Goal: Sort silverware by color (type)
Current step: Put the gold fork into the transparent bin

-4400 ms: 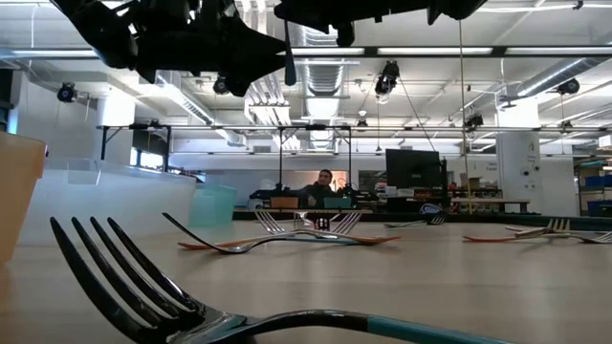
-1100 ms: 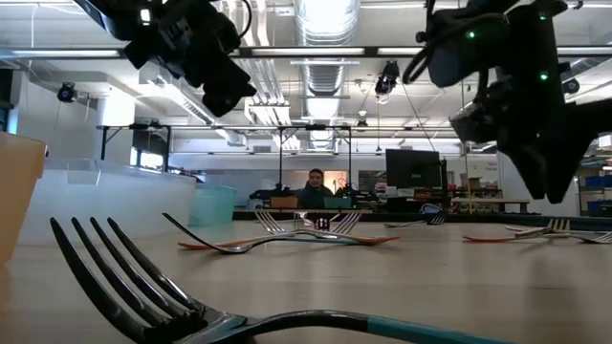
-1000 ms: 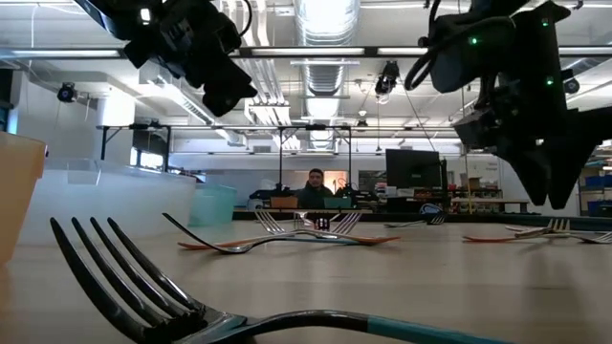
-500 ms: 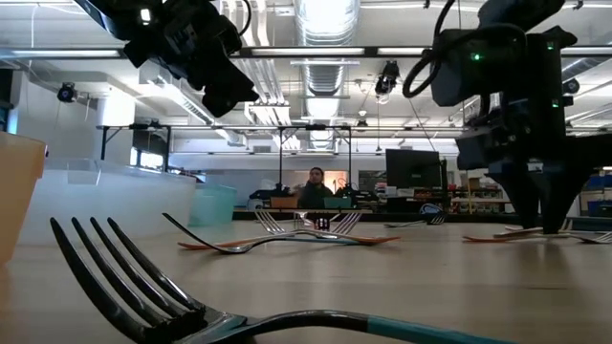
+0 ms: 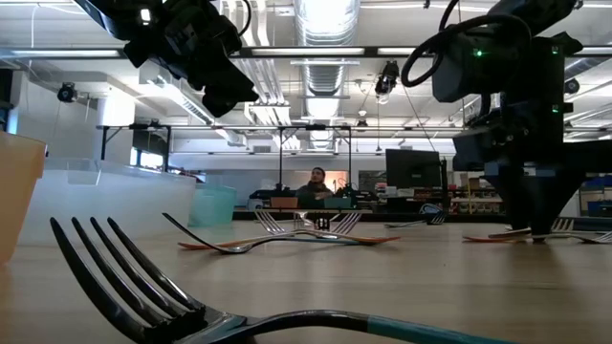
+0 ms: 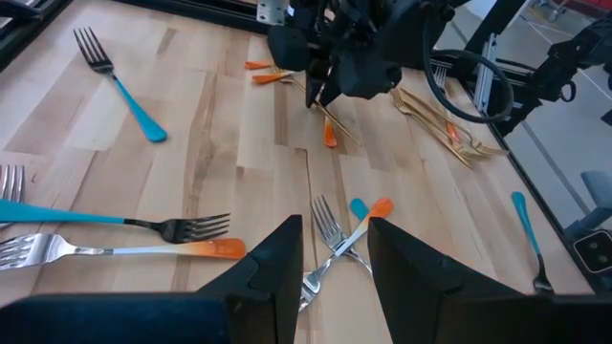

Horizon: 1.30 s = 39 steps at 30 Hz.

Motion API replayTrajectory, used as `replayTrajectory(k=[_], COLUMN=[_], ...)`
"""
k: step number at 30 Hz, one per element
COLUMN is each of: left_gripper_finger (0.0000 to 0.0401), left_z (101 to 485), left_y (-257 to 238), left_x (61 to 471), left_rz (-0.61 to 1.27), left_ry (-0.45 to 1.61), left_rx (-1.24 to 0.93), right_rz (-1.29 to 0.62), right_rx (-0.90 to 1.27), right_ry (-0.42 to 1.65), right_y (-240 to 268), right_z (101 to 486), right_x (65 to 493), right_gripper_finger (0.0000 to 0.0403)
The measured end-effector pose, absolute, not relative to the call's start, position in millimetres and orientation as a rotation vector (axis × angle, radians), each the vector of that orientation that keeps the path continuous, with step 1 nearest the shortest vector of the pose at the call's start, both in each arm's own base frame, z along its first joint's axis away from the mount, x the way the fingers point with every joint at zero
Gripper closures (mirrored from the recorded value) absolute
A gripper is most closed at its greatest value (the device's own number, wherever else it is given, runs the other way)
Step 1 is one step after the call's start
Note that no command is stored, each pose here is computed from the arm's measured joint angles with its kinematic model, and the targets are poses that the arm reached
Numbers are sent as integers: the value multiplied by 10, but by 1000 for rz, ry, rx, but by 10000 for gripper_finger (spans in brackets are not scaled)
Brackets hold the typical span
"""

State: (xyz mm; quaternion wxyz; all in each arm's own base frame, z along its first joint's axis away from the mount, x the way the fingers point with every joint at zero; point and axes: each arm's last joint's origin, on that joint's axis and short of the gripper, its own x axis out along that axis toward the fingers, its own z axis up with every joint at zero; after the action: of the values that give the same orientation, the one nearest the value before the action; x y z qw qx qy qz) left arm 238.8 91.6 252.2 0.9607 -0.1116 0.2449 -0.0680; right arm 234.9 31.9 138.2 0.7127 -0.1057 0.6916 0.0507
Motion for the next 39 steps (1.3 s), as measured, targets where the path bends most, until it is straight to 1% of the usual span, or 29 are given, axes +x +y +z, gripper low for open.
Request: replayTrajectory(k=[3,6,15,21,26,32,39], left_gripper_finger=[298,298,298,298,298,298,298], left_z=[2522,2522,2521,2519,2519,2519,2519], left_y=[916,916,915,915,915,915,915], left_x=[2388,2388,2388,2388,2388,2387,2387], left_rz=[-138,-138,-138,-137,-136,-136,-136], left_ry=[496,496,497,497,498,498,498], left_rx=[-226,-226,-226,-227,-233,-234,-233], right_rz=[75,51,26,11,-15,-105,-211], right_rx=[-219,-202,-194,-232,-241,-238,-240], right_ry=[1533,1531,1499,1295,1074,829,670], right_y=[317,316,311,306,300,259,203], right_z=[1382,1383,1411,1593,1895,2316,2630], right_x=[2349,2351,2368,2461,2476,2358,2162], right_gripper_finger=[344,379,386,388,389,389,390])
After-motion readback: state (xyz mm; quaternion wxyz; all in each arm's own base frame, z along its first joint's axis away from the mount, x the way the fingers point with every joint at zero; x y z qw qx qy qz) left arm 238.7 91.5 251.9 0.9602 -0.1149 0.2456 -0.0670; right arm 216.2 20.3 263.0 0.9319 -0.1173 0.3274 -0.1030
